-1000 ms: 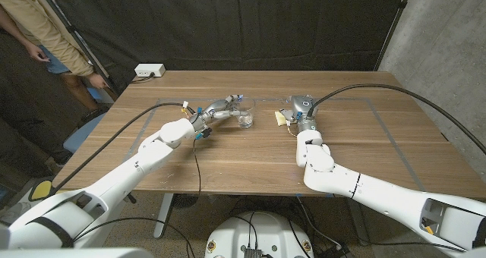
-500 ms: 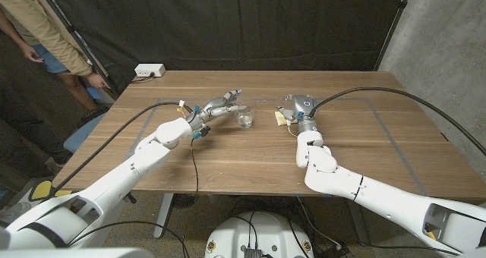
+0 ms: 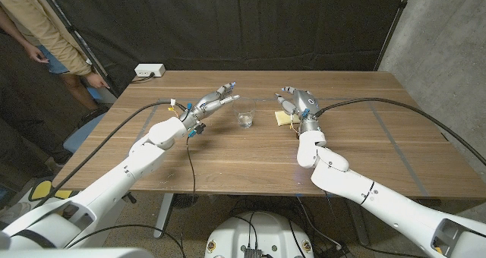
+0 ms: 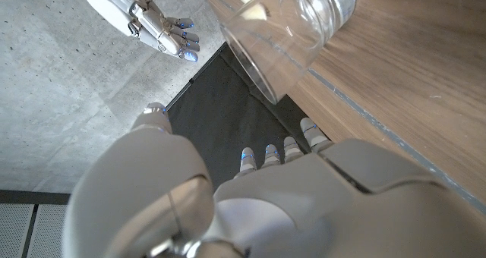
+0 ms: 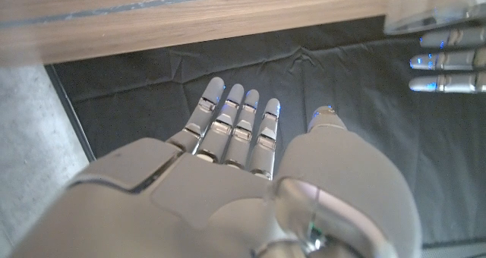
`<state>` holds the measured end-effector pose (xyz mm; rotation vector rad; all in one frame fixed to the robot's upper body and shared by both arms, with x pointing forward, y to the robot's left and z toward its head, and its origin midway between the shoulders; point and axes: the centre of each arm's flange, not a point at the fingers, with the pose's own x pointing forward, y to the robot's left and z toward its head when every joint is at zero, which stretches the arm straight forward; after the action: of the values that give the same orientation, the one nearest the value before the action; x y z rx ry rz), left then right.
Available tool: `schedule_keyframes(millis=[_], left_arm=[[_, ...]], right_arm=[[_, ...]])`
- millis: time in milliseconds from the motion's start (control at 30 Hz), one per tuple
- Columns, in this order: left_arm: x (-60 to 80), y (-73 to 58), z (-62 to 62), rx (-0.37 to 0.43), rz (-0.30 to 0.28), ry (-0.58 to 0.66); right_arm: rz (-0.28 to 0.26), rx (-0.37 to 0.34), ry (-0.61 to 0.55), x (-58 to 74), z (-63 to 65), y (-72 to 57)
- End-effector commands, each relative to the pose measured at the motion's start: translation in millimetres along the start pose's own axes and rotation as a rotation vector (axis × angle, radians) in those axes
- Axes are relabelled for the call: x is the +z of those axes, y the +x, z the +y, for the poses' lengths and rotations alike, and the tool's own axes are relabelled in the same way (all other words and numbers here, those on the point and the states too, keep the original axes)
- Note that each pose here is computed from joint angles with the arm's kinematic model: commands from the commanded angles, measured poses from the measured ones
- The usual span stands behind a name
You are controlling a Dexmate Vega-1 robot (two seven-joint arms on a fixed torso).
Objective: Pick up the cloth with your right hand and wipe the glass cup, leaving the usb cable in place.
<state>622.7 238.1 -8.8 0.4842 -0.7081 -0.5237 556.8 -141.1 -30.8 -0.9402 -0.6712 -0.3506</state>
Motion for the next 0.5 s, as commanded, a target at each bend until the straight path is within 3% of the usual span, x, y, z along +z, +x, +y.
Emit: schedule_keyframes(millis=[33,200,333,500], left_arm=[[7.7,-13.4,8.1,0.008,-0.04,-0.056],[15.5,-13.3,11.7,-0.001,-0.097,-0.084],[17.0,-14.9,11.9,-0.02,-0.116,-0.102],[12.8,-18.3,12.5,-0.029,-0.114,-0.122]], right_arm=[[-0.029,-0.032,0.514,-9.0,-5.5,-2.5],[-0.039,-0.037,0.684,-16.7,-5.9,4.1],[0.007,-0.032,0.807,-19.3,-6.7,0.8],[0.043,-0.075,0.815,-17.9,-8.4,-11.7]])
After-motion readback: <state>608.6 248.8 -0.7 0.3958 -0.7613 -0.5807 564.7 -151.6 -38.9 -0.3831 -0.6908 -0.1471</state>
